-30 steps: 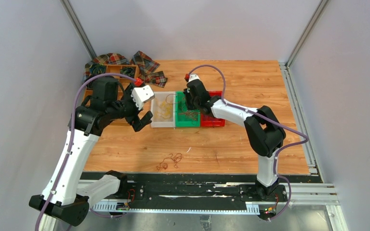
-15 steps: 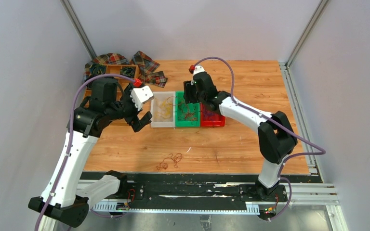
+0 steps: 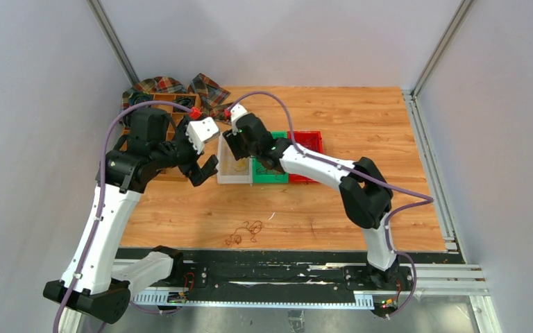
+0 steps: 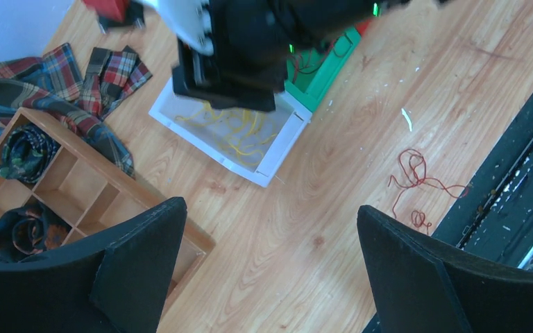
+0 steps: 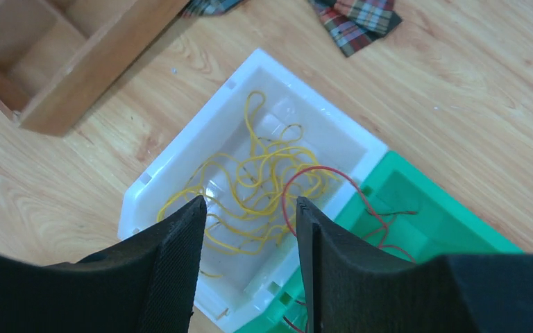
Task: Untangle the cables
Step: Place the cable in the bin.
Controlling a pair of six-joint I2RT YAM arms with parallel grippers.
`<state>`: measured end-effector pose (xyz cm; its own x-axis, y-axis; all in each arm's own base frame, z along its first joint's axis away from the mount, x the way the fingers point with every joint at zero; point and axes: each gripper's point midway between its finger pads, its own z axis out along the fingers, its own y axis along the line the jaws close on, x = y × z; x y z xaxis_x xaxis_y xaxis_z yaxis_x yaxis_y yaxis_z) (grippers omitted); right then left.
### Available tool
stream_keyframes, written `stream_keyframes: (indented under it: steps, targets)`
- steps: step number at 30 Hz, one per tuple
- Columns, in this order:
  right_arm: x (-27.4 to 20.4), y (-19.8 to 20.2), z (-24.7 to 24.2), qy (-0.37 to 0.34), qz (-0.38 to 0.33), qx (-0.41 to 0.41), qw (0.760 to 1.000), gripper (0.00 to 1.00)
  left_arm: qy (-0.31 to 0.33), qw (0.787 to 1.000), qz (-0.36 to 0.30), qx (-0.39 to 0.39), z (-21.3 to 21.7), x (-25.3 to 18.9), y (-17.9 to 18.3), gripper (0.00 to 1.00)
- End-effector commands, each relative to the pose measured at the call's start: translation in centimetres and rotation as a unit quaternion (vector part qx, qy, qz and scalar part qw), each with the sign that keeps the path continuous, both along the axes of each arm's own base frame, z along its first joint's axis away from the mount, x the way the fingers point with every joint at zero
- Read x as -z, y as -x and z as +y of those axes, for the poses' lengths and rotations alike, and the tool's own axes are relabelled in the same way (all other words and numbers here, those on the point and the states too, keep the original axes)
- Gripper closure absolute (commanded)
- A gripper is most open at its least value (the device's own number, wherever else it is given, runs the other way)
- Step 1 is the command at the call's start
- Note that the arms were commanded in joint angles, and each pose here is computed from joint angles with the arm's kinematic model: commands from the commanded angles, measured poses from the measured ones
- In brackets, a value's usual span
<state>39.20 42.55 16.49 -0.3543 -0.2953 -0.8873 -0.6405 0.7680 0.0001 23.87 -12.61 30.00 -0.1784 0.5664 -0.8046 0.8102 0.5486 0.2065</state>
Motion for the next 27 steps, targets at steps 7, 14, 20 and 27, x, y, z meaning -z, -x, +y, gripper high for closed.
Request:
stream_keyframes:
  steps: [7, 14, 20, 27]
  targets:
    - [2.8, -2.2, -0.5, 0.118, -0.055, 0.032, 0.991, 0.59, 0.028, 1.0, 0.004, -0.01, 0.0, -1.6, -0.1, 0.02]
    - [3.0, -3.0, -0.6, 0.114, -0.051, 0.036, 0.992, 0.78, 0.03, 0.999, 0.002, -0.013, 0.1, -1.7, 0.1, 0.02]
    - [3.4, -3.3, -1.8, 0.088, -0.014, 0.039, 0.995, 0.9, 0.03, 1.0, -0.006, -0.008, 0.0, -2.1, 0.2, 0.02]
    - [2.5, -1.6, -1.6, 0.071, -0.017, 0.008, 0.997, 0.67, 0.033, 0.999, -0.006, -0.007, 0.0, -2.2, 0.2, 0.02]
